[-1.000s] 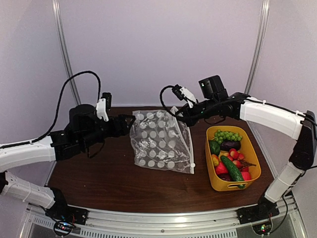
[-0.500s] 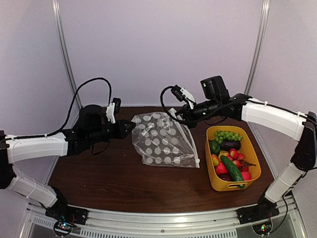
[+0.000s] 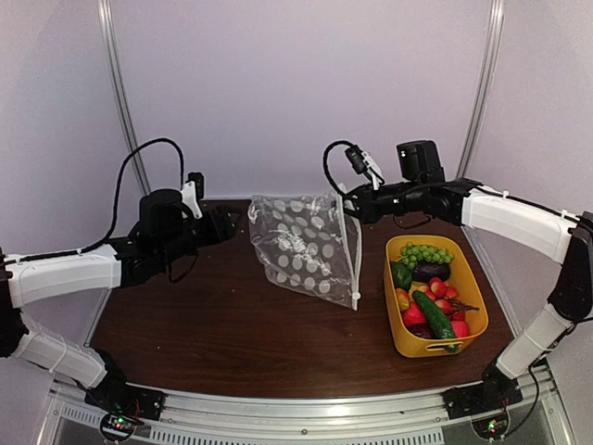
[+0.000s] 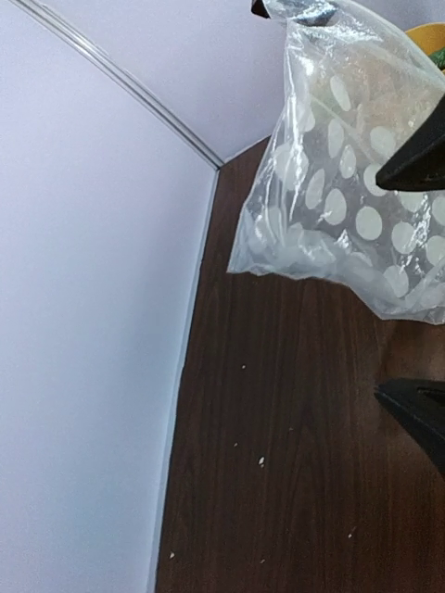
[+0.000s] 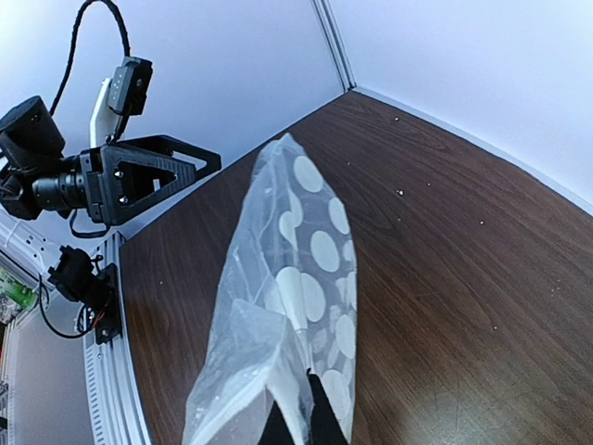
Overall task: Place the food in the zip-top bag and seal the zipper
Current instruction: Adjust the zipper food storage bag, then pass from the right arm to the left
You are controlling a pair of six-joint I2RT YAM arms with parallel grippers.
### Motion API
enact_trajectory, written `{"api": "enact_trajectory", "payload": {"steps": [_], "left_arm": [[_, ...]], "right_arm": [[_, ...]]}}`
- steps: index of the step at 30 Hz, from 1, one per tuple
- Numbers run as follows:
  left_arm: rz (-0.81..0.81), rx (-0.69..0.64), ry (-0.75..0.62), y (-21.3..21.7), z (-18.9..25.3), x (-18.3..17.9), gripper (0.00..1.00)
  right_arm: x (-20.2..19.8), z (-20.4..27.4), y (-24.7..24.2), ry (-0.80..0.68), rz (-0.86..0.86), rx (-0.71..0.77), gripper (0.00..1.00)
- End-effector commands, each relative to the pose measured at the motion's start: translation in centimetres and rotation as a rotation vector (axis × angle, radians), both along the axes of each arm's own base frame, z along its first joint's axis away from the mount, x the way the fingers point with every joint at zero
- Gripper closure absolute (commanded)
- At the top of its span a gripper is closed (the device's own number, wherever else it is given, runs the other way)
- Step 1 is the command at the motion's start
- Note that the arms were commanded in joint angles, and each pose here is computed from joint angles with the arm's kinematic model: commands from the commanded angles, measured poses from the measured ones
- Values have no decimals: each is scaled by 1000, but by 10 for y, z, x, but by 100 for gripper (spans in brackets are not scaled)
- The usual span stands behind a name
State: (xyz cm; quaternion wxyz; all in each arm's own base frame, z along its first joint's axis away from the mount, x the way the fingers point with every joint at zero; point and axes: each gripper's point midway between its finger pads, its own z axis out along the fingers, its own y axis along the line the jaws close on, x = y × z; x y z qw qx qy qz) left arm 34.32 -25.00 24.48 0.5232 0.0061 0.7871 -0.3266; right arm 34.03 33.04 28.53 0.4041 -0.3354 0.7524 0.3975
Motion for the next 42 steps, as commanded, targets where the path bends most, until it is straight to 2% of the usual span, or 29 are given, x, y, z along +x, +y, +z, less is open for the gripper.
{"api": "enact_trajectory", "payload": {"steps": [1,3,8,12,15,21,24,30,34,42], "left_arm": [[32,73,-177,-38,57,-20,29],[-32,107,-232,-68,70,-37,29],[-244,155,-201,-141,58,-59,32],[-289,196,-182,-180,41,-62,30],[-289,193,-158,-198,33,-57,27],[-244,203,-148,-218,26,-41,29],[-275,217,-155,-233,25,-39,31],[-164,302,-95,-235,7,-19,41],[-154,326,-86,-241,-3,-14,45],[-93,387,-65,-243,-16,0,60]], "right_arm": [[19,8,-2,40,-167,53,100],[30,9,-11,53,-268,59,100],[53,10,-35,98,-510,44,100],[61,8,-50,118,-628,26,100],[60,4,-50,143,-636,30,100],[61,4,-57,168,-687,38,100],[63,1,-63,182,-725,26,100],[61,-4,-61,211,-724,33,100],[60,-3,-62,225,-736,46,100],[58,-10,-61,257,-724,54,100]]}}
